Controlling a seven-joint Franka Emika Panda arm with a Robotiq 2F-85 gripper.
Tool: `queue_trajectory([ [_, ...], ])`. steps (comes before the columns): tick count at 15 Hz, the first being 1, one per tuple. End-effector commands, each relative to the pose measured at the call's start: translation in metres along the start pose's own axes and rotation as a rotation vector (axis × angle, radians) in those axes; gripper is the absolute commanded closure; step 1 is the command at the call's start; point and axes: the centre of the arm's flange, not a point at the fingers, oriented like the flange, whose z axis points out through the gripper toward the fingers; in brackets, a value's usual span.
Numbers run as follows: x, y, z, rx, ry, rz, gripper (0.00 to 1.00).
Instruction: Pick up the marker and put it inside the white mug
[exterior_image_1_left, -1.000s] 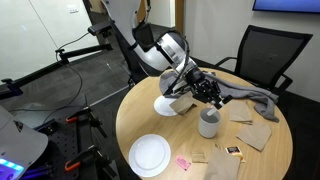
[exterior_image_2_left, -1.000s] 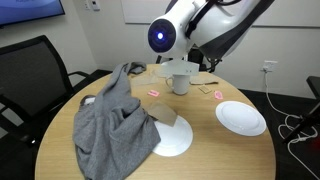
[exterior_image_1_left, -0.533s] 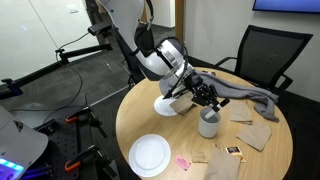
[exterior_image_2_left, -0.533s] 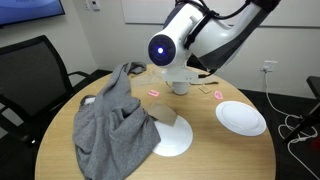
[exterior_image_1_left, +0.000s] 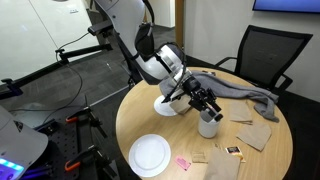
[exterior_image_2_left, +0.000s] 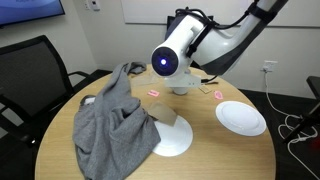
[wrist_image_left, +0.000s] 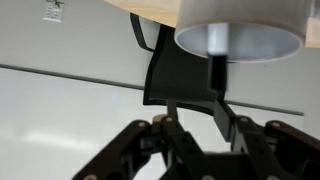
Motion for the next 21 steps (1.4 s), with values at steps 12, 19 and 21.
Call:
queue_trajectory([
  [12, 0.142, 0.005, -0.038, -0.043, -0.021, 0.209, 0.0],
  [19, 0.218, 0.016, -0.088, -0.045, -0.049, 0.246, 0.0],
  [21, 0.229, 0.02, -0.096, -0.037, -0.062, 0.248, 0.0],
])
